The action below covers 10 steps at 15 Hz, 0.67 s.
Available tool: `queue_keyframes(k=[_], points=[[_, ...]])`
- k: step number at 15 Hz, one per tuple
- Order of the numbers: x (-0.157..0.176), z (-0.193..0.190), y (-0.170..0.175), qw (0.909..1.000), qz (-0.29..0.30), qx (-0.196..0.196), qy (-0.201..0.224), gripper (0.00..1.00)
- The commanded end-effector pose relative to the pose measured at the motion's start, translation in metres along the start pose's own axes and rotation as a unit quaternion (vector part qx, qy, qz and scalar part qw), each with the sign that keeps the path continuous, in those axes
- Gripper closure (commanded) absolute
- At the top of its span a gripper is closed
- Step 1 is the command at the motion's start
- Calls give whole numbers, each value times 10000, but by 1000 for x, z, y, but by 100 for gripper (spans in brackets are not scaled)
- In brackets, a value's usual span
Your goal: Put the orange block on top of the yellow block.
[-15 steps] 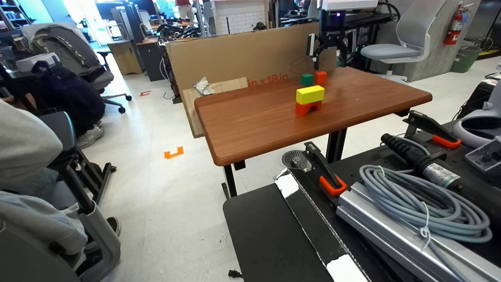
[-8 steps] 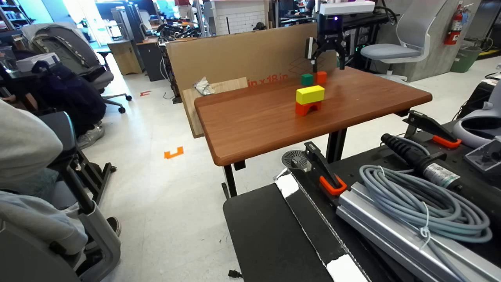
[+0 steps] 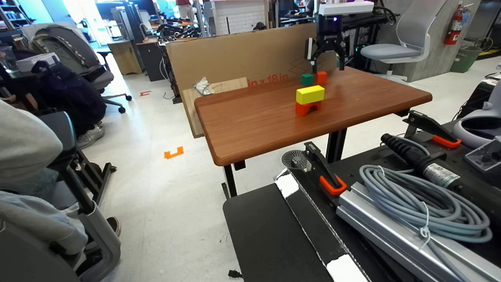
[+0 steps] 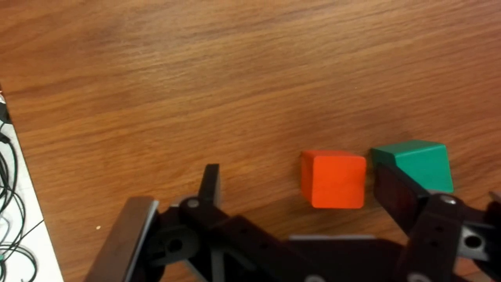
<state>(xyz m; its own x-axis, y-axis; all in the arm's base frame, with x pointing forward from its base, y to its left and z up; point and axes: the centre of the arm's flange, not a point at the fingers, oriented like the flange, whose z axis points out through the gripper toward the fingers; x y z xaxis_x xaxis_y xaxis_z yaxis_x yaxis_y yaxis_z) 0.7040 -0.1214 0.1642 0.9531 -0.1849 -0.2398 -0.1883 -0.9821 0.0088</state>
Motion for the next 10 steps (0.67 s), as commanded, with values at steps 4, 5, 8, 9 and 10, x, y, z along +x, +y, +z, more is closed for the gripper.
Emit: queue_keyframes(k=[4, 5, 8, 9, 10], points=[[12, 3, -5, 9999, -32, -92, -119, 8], [12, 3, -5, 9999, -38, -89, -120, 28], [12, 4, -6, 9999, -50, -97, -112, 51], [12, 3, -6, 9999, -59, -91, -108, 58], [10, 2, -6, 9999, -73, -87, -97, 66]])
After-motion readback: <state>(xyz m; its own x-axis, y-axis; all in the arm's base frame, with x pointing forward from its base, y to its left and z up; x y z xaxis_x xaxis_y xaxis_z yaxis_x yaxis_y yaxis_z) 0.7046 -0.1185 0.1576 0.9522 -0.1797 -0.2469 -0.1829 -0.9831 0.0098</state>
